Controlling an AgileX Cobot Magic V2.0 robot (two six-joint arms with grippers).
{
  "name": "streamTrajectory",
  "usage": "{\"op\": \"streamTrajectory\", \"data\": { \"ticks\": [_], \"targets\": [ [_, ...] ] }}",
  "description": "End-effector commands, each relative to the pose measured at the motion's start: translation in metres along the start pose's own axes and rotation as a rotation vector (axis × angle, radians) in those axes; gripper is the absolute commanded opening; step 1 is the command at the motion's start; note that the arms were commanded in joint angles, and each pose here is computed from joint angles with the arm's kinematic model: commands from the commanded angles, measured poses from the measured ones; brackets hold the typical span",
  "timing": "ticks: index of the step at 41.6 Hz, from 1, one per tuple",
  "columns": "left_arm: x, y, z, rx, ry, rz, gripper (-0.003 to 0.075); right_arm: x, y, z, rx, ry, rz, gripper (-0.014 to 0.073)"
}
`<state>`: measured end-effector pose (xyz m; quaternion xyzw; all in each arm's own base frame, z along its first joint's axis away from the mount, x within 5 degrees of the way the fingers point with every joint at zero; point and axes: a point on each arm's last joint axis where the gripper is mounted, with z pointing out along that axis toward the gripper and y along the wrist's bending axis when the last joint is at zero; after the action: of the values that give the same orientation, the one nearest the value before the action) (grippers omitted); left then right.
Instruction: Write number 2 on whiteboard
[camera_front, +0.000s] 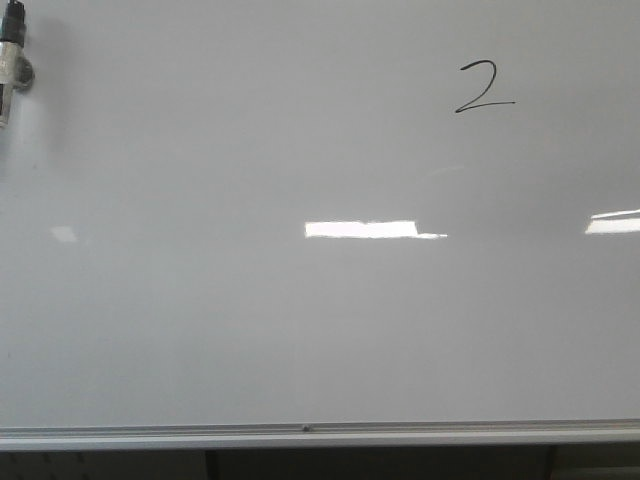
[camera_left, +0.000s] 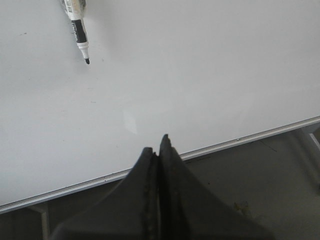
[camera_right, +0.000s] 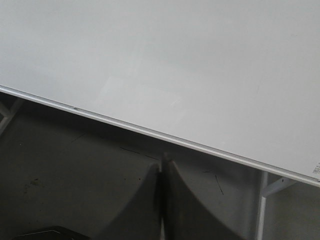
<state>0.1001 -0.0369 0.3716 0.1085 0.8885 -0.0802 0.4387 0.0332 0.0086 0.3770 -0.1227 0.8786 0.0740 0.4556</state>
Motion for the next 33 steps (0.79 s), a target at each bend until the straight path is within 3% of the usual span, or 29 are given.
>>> {"op": "streamTrajectory", "data": {
  "ticks": [1, 25, 33],
  "targets": [
    [-0.012, -0.002, -0.007, 0.027, -0.087, -0.011, -0.002, -0.01, -0.001, -0.002, 0.016, -0.071, -0.012, -0.0069],
    [-0.012, -0.002, -0.007, 0.027, -0.087, -0.011, -0.002, -0.01, -0.001, -0.002, 0.016, -0.071, -0.012, -0.0069],
    [0.0, 0.004, -0.007, -0.003, -0.11, -0.04, -0.002, -0.01, -0.001, -0.002, 0.016, -0.069, -0.012, -0.0069]
  ]
}}
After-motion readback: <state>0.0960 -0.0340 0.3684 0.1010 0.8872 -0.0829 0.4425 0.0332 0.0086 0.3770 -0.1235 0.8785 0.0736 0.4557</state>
